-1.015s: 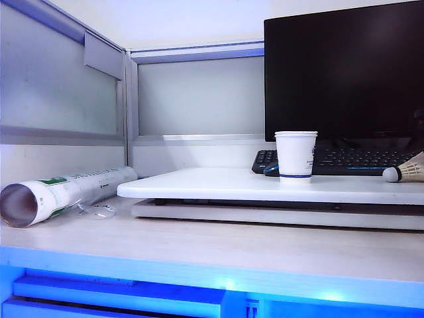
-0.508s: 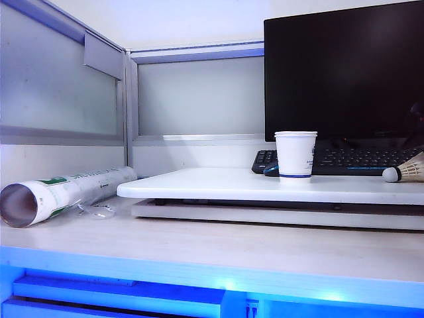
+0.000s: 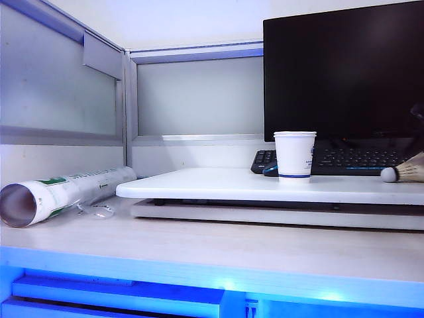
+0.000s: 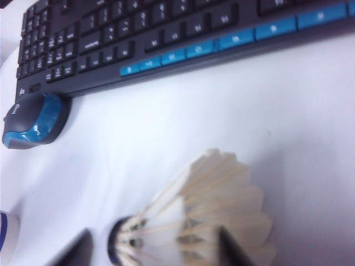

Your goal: Pick up the badminton from the table and put it into the white paper cup.

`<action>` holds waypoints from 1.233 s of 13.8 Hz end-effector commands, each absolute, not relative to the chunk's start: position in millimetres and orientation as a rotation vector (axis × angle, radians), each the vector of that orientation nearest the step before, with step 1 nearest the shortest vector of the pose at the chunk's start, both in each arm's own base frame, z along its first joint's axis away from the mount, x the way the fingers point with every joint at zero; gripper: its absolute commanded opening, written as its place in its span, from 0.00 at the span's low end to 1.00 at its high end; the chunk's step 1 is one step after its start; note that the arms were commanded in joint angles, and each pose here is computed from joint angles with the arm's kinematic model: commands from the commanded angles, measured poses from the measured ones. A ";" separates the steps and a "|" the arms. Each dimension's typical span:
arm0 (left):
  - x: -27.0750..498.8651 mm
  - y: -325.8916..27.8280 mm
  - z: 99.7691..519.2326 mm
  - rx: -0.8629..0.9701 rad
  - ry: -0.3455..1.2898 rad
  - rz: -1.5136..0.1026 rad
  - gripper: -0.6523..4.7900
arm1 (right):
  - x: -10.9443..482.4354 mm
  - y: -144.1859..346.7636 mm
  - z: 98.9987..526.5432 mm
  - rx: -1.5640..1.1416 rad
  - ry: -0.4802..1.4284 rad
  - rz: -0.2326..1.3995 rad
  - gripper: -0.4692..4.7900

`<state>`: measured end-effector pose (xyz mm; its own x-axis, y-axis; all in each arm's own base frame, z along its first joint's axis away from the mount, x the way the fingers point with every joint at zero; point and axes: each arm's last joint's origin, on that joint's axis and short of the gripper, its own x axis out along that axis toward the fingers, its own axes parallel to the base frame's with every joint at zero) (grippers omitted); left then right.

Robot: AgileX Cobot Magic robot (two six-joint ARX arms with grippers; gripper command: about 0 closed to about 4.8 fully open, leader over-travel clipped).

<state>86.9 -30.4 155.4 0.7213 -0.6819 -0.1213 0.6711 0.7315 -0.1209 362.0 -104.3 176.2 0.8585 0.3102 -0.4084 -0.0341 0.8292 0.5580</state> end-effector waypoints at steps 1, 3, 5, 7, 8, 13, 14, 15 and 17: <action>86.3 -30.7 153.7 -0.078 0.185 -0.761 0.11 | 363.4 -103.6 180.0 0.563 0.495 0.211 0.28; 86.3 -30.7 153.7 -0.078 0.185 -0.761 0.11 | 363.3 -103.2 180.2 0.566 0.495 0.226 0.11; 86.3 -30.6 153.7 -0.077 0.185 -0.760 0.11 | 362.7 -101.9 182.2 0.573 0.494 0.270 0.08; 86.3 -30.6 153.7 -0.077 0.185 -0.760 0.11 | 361.3 -98.7 189.4 0.572 0.481 0.323 0.08; 86.3 -30.6 153.7 -0.077 0.185 -0.759 0.11 | 360.0 -96.7 195.9 0.564 0.467 0.338 0.08; 86.3 -30.6 153.7 -0.077 0.185 -0.758 0.11 | 347.9 -66.3 248.8 0.482 0.354 0.458 0.08; 86.3 -30.6 153.7 -0.077 0.185 -0.758 0.11 | 344.9 -55.4 259.3 0.463 0.334 0.497 0.08; 86.3 -30.6 153.7 -0.077 0.185 -0.758 0.11 | 342.6 -42.0 268.3 0.443 0.315 0.537 0.08; 86.3 -30.6 153.7 -0.077 0.184 -0.758 0.11 | 340.3 -22.4 280.1 0.411 0.274 0.598 0.08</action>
<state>86.9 -30.4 155.4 0.7213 -0.6819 -0.1213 0.6711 0.7315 -0.1209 340.8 -28.7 271.7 0.7962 0.5821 -0.1648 -0.4515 0.7531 0.4786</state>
